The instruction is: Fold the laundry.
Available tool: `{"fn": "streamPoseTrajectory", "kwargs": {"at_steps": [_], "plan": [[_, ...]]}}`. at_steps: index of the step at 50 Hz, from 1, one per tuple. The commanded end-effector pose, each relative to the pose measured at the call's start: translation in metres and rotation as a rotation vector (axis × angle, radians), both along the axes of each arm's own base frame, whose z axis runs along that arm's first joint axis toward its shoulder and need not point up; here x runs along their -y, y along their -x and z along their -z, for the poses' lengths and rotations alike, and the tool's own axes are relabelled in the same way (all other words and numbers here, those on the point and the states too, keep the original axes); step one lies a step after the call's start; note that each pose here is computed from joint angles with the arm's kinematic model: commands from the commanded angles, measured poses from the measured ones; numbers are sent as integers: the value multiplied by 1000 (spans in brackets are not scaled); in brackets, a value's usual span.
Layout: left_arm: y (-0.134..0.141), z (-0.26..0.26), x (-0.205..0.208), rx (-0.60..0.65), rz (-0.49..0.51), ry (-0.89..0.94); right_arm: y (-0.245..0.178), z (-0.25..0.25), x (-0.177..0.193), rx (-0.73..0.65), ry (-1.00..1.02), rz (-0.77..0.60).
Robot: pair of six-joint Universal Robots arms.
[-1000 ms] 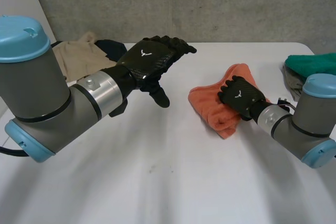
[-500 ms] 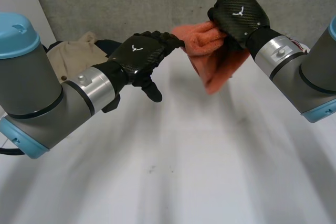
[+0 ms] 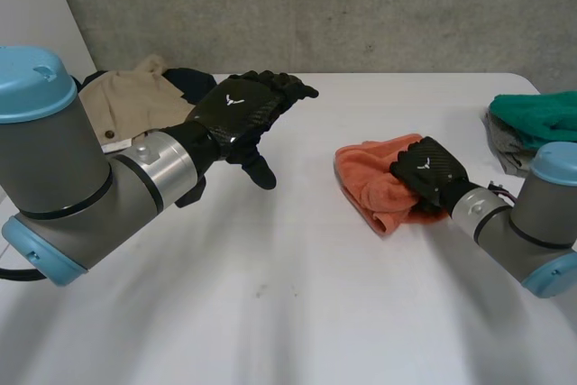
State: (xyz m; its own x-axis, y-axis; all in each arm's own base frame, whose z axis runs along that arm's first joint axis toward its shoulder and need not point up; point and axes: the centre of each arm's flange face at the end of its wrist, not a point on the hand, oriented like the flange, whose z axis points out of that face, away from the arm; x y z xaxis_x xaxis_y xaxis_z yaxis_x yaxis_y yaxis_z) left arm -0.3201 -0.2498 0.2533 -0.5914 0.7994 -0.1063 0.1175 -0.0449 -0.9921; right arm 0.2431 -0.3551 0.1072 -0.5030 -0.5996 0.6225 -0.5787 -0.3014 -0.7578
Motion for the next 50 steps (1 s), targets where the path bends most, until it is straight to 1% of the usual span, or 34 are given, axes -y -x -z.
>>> {"fn": "streamPoseTrajectory", "kwargs": {"at_steps": [1,4,8,12,17,23,27,36,50], "plan": [[1,-1,-1,-2,5,1,6,-21,-4,-1,35,13],[1,0,-2,-2,5,0,12,-23,-4,2,29,27],[1,1,-1,0,4,-3,26,-17,-7,-11,-27,59],[0,1,-1,0,2,-3,29,-14,-16,-18,-98,69],[1,0,-1,-2,7,0,29,-16,-19,-18,-129,65],[3,0,-3,-2,12,1,28,-12,-16,-23,-121,64],[2,0,-2,-2,10,0,25,0,-12,-27,-123,58],[2,0,-2,-2,9,0,22,6,-1,-17,-79,55],[1,1,-1,0,5,-3,20,-3,24,0,-15,74]]}}
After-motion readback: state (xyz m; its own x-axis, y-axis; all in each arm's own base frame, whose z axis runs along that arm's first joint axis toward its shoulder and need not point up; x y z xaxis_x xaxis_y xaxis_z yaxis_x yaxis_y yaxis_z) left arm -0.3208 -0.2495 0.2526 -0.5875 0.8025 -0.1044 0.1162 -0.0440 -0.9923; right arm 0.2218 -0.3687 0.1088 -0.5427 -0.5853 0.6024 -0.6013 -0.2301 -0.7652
